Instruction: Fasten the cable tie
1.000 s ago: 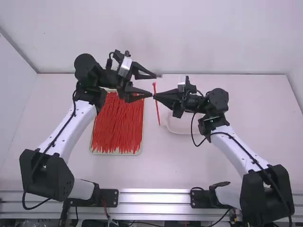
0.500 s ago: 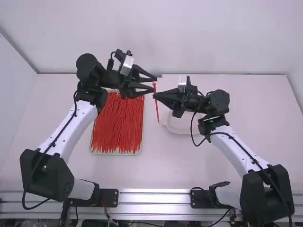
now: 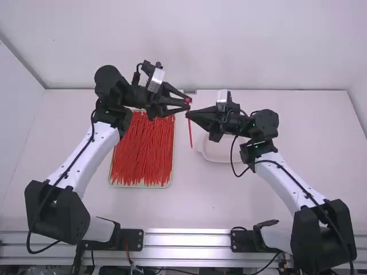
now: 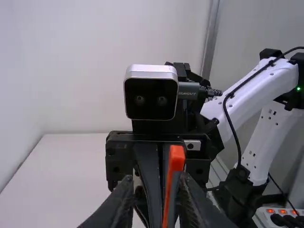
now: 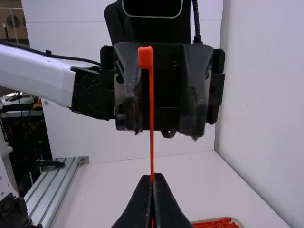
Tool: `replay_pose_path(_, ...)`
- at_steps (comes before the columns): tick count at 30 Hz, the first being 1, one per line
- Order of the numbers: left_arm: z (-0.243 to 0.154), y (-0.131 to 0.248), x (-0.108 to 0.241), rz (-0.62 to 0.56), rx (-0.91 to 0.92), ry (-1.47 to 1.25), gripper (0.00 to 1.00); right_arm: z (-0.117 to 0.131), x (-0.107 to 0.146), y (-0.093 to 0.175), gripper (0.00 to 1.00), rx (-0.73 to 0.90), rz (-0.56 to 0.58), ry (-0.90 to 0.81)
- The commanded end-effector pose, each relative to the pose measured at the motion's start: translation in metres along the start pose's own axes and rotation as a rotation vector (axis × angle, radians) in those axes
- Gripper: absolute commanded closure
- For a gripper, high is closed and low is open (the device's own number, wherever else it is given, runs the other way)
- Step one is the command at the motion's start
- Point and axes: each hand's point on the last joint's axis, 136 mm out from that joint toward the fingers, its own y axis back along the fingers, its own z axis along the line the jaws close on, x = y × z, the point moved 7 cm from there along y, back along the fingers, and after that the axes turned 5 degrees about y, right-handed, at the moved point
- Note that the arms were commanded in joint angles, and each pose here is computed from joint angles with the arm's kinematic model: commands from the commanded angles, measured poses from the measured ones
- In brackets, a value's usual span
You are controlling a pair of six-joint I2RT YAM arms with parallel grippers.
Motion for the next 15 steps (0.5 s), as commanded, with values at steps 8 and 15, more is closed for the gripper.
replay_pose_path(8, 0.0009, -0.0031, -0.0080, -0.015, -0.022, -0.013, 0.98, -0.0022, -0.0114, -0.0026, 1.00, -0.002, -0.017, 0.027)
replay_pose_path(15, 0.0004, -0.0030, -0.0123, -0.026, -0.033, -0.018, 0.98, -0.0030, -0.0096, -0.0022, 0.93, 0.001, -0.010, 0.013)
